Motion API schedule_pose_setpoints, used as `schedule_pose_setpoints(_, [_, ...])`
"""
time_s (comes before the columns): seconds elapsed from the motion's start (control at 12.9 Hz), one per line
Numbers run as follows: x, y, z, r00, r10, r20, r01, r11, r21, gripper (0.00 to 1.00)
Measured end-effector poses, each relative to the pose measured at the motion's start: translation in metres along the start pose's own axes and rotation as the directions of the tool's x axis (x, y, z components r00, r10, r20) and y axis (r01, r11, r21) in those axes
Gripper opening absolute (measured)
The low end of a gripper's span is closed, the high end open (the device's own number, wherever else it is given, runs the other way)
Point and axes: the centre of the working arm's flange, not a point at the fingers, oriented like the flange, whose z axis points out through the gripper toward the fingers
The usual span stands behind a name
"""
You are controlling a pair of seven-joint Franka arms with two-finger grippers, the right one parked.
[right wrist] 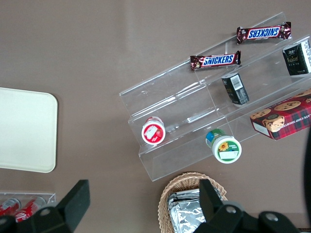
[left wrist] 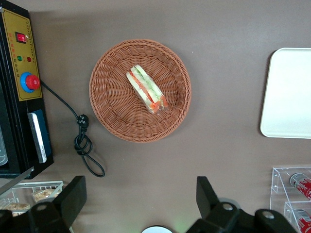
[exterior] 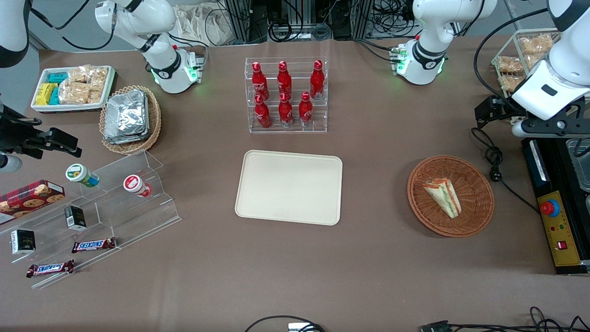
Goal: Place sandwich from basket to tray
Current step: 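Move the left gripper toward the wicker basket holding the sandwich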
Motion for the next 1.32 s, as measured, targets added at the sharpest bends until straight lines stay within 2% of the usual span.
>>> schedule_pose_setpoints(0.78, [0.001, -0.002, 0.001, 1.000, -0.004, 0.003, 0.004, 1.000, -0.001, 1.00])
schedule_pose_setpoints(1.09, [0.008, -0.003, 0.013, 0.998, -0.061, 0.032, 0.061, 0.998, 0.000, 1.00])
schedule_pose_setpoints(1.32, [0.023, -0.008, 0.042, 0.980, -0.181, 0.088, 0.180, 0.984, 0.011, 1.00])
